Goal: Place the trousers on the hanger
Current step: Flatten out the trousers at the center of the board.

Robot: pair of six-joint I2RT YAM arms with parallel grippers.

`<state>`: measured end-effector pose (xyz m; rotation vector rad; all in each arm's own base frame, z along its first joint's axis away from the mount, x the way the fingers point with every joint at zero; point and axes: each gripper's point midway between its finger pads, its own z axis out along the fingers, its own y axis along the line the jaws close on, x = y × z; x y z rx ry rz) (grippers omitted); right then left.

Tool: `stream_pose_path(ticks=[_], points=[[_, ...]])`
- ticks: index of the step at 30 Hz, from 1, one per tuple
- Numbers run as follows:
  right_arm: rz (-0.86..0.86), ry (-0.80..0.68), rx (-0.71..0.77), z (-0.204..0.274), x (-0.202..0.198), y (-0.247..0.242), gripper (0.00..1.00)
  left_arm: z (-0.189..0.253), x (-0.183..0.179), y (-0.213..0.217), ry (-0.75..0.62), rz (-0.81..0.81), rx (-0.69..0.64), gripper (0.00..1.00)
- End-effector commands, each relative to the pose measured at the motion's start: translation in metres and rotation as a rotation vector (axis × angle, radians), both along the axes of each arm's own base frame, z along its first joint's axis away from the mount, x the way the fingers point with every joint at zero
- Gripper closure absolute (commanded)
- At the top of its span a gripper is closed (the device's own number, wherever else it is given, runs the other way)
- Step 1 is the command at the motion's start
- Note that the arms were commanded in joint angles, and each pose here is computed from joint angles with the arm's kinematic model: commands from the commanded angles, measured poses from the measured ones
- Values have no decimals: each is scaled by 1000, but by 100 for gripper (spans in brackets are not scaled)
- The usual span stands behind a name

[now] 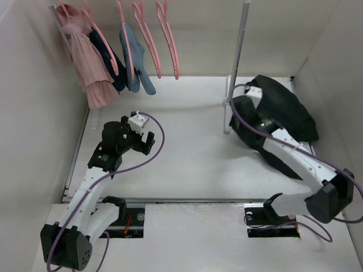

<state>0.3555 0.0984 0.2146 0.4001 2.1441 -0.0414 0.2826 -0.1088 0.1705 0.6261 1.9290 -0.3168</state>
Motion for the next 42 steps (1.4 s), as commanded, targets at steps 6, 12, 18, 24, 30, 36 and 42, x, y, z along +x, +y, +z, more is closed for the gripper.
stream_pose_path(ticks=[6, 12, 18, 24, 30, 36, 42], points=[[659, -287, 244, 80, -90, 230, 100, 36, -14, -12, -70, -131, 6, 0], [958, -229, 239, 90, -108, 301, 0, 33, -39, -24, -30, -286, 24, 0], [672, -180, 243, 75, -79, 214, 0, 6, -48, -24, 47, -388, 120, 0], [227, 119, 308, -9, -64, 72, 0, -35, -28, -22, 70, -368, 362, 0], [160, 234, 313, -68, -67, 30, 0, -84, 0, -15, 116, -369, 586, 0], [317, 368, 427, -121, -67, 55, 0, -115, -6, -25, 263, -468, 603, 32], [409, 365, 446, -123, -52, 64, 61, -118, -23, -30, 326, -588, 599, 68]])
